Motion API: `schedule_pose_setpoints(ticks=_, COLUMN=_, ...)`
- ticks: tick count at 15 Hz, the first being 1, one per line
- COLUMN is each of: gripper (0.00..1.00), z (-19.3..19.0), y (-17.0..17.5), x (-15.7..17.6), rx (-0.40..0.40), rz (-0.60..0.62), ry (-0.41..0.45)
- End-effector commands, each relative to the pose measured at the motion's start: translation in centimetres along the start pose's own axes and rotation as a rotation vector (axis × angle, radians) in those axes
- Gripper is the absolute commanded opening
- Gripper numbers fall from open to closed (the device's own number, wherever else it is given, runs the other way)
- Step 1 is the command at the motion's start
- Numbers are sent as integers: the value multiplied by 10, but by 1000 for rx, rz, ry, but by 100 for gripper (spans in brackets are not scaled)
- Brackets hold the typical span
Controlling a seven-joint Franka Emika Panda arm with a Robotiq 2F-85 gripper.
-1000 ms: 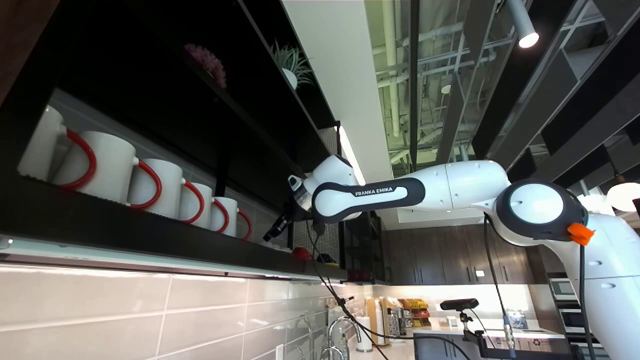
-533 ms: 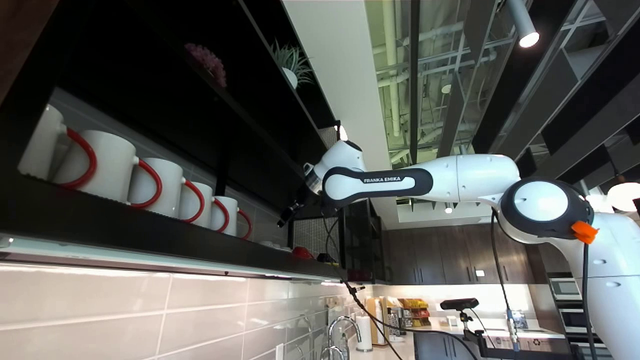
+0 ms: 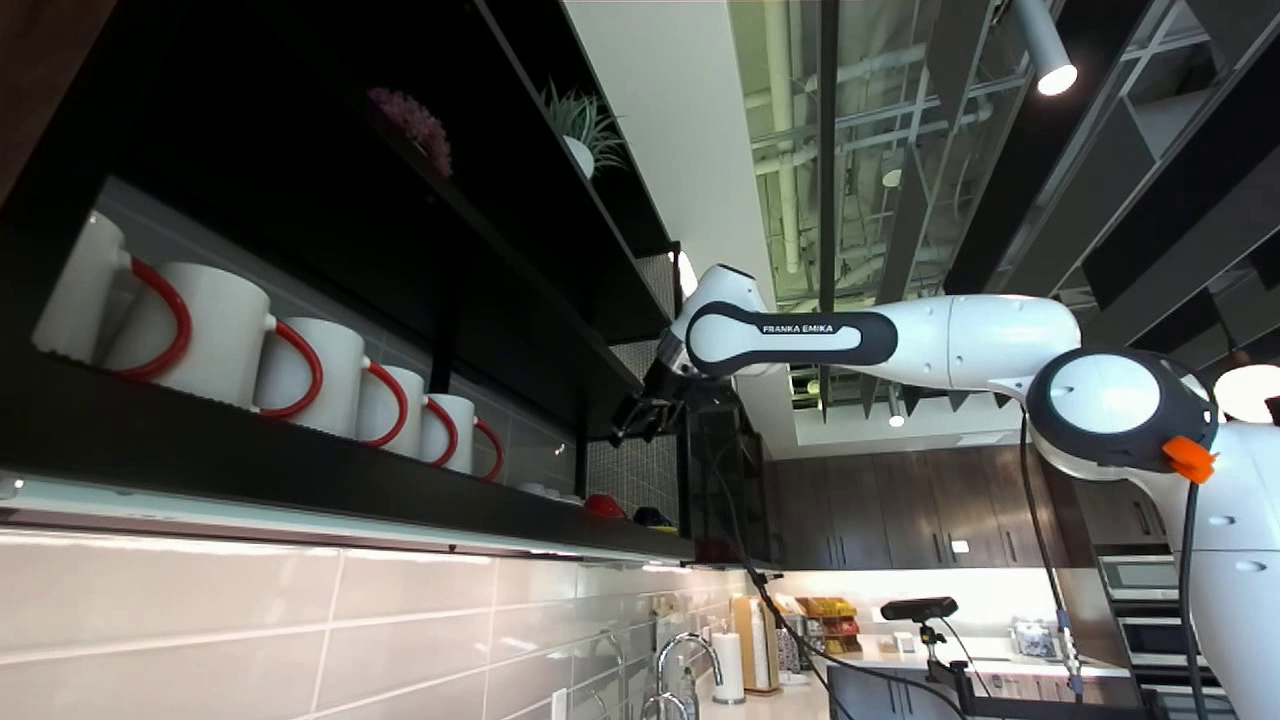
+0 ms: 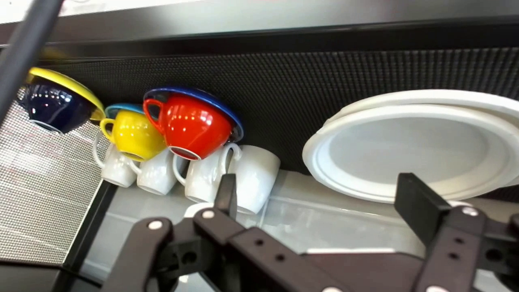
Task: Move a plate from the bottom shelf and place it on the counter top
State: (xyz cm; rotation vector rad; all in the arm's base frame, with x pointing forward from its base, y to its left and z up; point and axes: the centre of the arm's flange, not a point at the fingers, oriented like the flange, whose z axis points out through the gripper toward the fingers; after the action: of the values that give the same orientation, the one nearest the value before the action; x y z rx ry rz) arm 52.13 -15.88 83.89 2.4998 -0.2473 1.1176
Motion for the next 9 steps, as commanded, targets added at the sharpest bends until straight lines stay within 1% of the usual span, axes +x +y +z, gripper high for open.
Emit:
schedule_pose_setpoints(ticks=1, gripper=100, z=0, y=0, x=0, rx=0, rz=9, ry=-2)
schedule_pose_setpoints(ticks=3, gripper=100, z=1, y=-1, x=0, rx=2, rz=16, ry=-3)
schedule_pose_setpoints(ticks=4, gripper=100, z=10, y=5, x=6, rx=-22, rz=88, ry=-31)
schedule_pose_setpoints(ticks=5, gripper=100, z=28, y=22, x=15, rx=-25, rz=158, ry=-90)
schedule_pose_setpoints(ticks=6, gripper=100, z=40, y=32, x=15, rx=-7, rz=194, ry=-125)
schedule_pose_setpoints(ticks=7, gripper=100, z=52, y=48, x=18, rx=51, rz=224, ry=-157)
schedule_pose_setpoints(ticks=9, gripper=100, z=72, y=70, x=17, rx=122, rz=320, ry=-200)
